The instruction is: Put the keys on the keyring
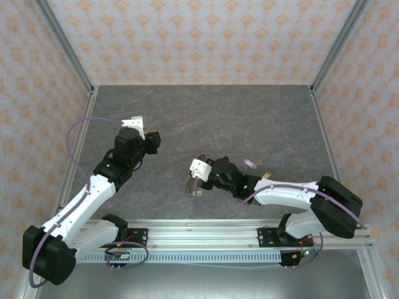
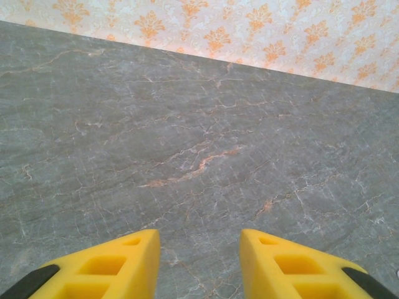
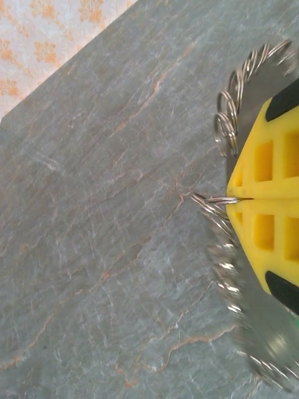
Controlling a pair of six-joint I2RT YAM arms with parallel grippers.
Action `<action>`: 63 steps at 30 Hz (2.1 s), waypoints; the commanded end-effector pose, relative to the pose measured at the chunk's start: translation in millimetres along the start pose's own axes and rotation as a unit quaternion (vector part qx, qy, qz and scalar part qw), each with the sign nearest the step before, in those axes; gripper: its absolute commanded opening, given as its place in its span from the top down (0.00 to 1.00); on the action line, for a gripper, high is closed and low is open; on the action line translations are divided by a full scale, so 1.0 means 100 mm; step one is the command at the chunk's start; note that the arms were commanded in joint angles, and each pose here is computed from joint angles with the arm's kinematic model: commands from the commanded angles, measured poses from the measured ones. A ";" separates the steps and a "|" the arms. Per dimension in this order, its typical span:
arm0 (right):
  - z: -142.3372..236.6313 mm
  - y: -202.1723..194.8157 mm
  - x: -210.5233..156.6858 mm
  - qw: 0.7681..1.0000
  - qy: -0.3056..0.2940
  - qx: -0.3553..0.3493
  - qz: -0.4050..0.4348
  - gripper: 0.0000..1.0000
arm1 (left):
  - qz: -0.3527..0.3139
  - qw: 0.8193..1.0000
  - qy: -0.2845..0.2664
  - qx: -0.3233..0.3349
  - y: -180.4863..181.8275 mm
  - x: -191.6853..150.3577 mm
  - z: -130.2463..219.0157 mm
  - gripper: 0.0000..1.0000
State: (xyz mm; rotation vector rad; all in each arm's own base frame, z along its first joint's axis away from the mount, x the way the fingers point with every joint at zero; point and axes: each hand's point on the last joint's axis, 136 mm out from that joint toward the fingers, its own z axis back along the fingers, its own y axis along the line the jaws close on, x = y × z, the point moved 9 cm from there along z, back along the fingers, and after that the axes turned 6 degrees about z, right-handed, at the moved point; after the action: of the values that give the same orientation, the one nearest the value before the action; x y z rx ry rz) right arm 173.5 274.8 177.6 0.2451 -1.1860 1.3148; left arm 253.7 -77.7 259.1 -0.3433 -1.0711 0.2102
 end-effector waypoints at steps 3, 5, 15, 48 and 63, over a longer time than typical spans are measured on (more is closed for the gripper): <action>-0.11 0.08 0.01 1.000 0.005 -0.026 -0.004 1.00 | 0.003 1.000 -0.024 -0.005 -0.03 0.14 0.07 0.62; -0.10 0.05 0.05 0.999 0.000 -0.032 0.000 1.00 | 0.002 1.000 -0.024 -0.009 -0.04 0.14 0.09 0.62; -0.03 -0.20 0.21 0.986 -0.003 -0.169 0.010 1.00 | -0.003 1.000 -0.028 -0.006 -0.02 0.14 0.13 0.62; 0.11 -0.32 0.30 0.982 -0.088 0.066 -0.157 1.00 | -0.050 0.993 -0.012 -0.109 -0.20 0.11 0.09 0.62; 0.23 -0.76 0.10 0.941 -0.090 0.115 -0.304 1.00 | -0.067 0.989 0.019 -0.127 -0.27 0.13 0.10 0.64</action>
State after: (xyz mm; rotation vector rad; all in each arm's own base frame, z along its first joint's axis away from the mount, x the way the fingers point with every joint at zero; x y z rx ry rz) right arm 230.6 237.4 200.8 0.7254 -0.9171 0.8284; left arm 251.1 -96.4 275.7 -0.4924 -1.0690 -0.0165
